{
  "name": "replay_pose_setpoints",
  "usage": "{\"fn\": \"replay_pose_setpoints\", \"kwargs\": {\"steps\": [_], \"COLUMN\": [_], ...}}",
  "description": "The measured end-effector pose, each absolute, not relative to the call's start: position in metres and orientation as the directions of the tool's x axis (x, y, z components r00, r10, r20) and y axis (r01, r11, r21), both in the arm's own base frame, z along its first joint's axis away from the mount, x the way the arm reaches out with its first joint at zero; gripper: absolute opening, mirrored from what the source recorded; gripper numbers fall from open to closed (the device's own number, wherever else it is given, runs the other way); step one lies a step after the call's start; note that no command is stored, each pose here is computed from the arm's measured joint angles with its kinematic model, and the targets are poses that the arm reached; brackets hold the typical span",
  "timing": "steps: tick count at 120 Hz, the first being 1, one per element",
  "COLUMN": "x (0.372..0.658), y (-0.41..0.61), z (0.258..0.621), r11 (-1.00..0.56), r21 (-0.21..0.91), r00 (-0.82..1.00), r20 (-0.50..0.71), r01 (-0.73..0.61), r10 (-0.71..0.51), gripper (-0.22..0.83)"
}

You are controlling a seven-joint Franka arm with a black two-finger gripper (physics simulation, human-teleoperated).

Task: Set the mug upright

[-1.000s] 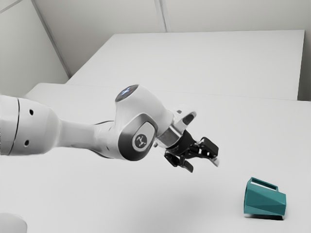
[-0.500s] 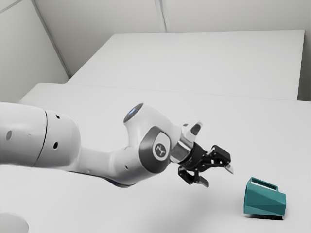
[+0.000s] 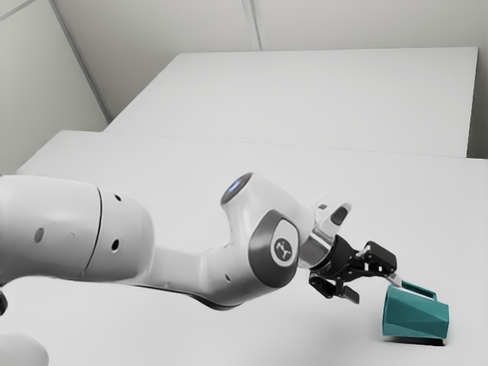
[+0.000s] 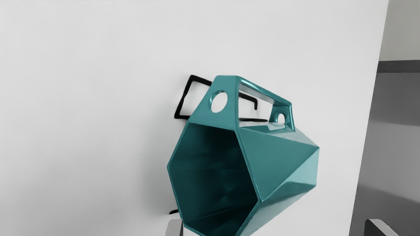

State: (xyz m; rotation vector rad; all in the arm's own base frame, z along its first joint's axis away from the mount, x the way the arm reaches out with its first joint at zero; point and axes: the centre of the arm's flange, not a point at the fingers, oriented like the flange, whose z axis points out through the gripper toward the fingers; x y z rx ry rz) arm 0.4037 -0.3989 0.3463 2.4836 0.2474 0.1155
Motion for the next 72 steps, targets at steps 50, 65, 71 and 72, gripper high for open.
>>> {"fn": "replay_pose_setpoints", "kwargs": {"steps": [50, 65, 71, 72], "x": [0.428, 0.432, 0.432, 0.432], "y": [-0.442, -0.452, -0.455, -0.456], "z": [0.308, 0.301, 0.299, 0.299], "r11": [-0.820, -0.822, -0.823, -0.823], "r21": [0.566, 0.565, 0.564, 0.564], "r00": [0.985, 0.987, 0.988, 0.988], "r20": [0.075, 0.080, 0.083, 0.083], "r01": [0.085, 0.070, 0.064, 0.063], "r10": [0.154, 0.139, 0.133, 0.132], "gripper": [0.62, 0.62, 0.60, 0.60]}}
